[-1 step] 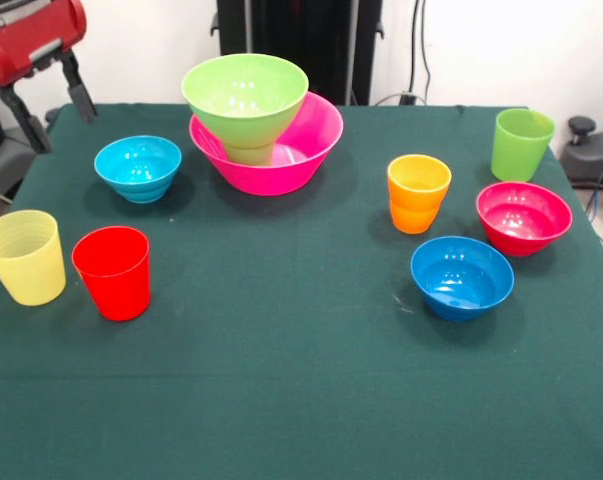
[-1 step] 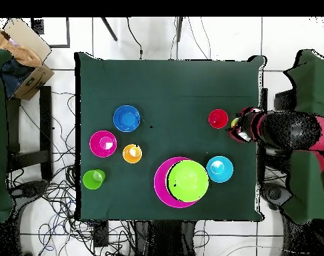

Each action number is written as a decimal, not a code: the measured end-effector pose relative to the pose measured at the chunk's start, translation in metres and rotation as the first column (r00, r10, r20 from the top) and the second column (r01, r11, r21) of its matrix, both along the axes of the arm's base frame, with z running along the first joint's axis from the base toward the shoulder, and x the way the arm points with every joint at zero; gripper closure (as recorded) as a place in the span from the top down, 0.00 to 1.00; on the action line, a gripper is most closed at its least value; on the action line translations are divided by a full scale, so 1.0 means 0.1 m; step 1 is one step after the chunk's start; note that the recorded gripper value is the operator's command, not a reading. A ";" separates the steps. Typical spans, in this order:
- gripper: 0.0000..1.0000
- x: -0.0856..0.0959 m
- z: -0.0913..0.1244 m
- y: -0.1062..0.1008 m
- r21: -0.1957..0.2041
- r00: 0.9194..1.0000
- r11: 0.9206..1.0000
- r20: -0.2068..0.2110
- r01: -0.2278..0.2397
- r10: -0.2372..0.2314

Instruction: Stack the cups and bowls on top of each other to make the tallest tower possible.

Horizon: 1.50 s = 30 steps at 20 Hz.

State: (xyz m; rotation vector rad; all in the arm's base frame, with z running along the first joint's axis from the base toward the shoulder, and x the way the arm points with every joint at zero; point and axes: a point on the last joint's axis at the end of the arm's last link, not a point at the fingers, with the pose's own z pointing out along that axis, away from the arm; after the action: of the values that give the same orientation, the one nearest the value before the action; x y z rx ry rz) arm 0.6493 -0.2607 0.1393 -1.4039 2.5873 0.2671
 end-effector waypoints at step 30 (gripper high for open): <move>1.00 0.17 -0.41 -0.26 0.046 0.992 0.996 0.092 0.082 -0.087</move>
State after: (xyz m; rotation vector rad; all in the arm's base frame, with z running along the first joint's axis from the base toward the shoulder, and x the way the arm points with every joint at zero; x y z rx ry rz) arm 0.6664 -0.2864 0.0986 -1.2579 2.5415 0.2364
